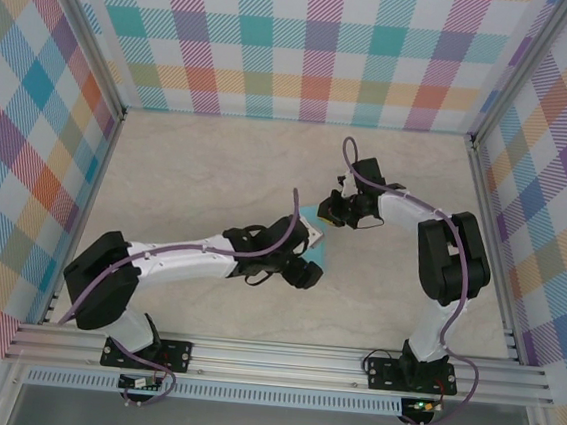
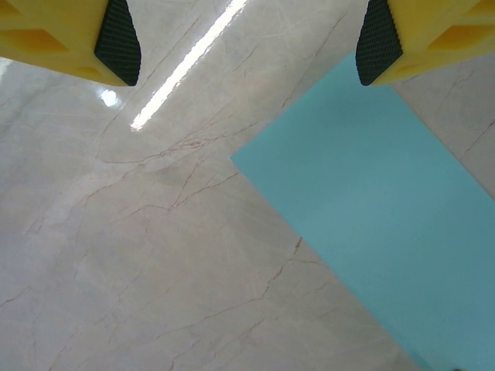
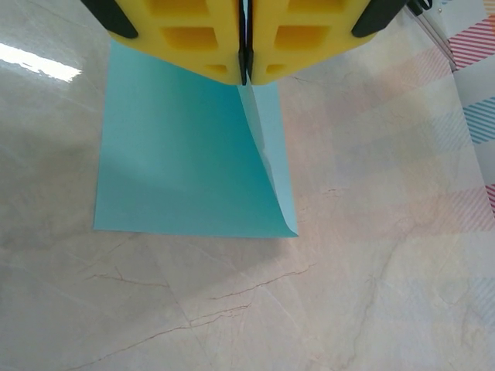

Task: Fold a paper plane with a square sheet of paper (fold left side to right side)
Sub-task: Fold the triangle a second time at the center of the table.

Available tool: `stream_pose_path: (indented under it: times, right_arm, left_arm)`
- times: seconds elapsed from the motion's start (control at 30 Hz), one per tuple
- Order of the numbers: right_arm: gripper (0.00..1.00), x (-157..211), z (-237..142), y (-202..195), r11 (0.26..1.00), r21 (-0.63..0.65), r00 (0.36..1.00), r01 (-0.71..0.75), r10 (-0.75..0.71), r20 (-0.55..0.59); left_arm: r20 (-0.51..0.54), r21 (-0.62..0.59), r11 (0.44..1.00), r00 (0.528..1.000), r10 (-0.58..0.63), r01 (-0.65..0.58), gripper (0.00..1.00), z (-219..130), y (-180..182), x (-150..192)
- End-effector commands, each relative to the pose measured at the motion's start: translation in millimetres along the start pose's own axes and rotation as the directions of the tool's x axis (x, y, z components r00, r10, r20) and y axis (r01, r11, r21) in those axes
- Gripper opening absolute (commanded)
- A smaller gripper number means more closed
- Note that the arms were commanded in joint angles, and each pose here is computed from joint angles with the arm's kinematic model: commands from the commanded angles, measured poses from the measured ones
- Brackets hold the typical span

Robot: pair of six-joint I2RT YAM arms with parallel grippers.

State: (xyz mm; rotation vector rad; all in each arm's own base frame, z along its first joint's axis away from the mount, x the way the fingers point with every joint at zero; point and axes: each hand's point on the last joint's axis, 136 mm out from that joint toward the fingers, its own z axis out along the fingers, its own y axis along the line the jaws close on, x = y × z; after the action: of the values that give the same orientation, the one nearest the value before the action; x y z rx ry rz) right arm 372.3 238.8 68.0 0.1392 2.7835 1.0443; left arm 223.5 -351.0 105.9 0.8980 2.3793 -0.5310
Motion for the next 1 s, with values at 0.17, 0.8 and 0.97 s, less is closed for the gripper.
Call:
stream_pose_path:
  times: [0.17, 0.8, 0.97]
  right_arm:
    - [0.05, 1, -5, 8, 1.000, -0.014, 0.999, -0.021, 0.020, -0.028]
    - [0.06, -3, -10, 8, 0.999, 0.039, 0.999, -0.025, 0.027, -0.043]
    - [0.06, -2, -9, 8, 0.999, 0.033, 0.998, -0.028, 0.030, -0.049]
  left_arm:
    - [-0.025, -0.076, 0.992, 0.994, 0.103, -0.105, 0.75, 12, -11, -2]
    - [-0.062, -0.084, 0.983, 0.986, 0.157, -0.162, 0.76, 24, -14, 9]
    - [-0.077, -0.117, 0.978, 0.984, 0.164, -0.172, 0.76, 33, -12, 9]
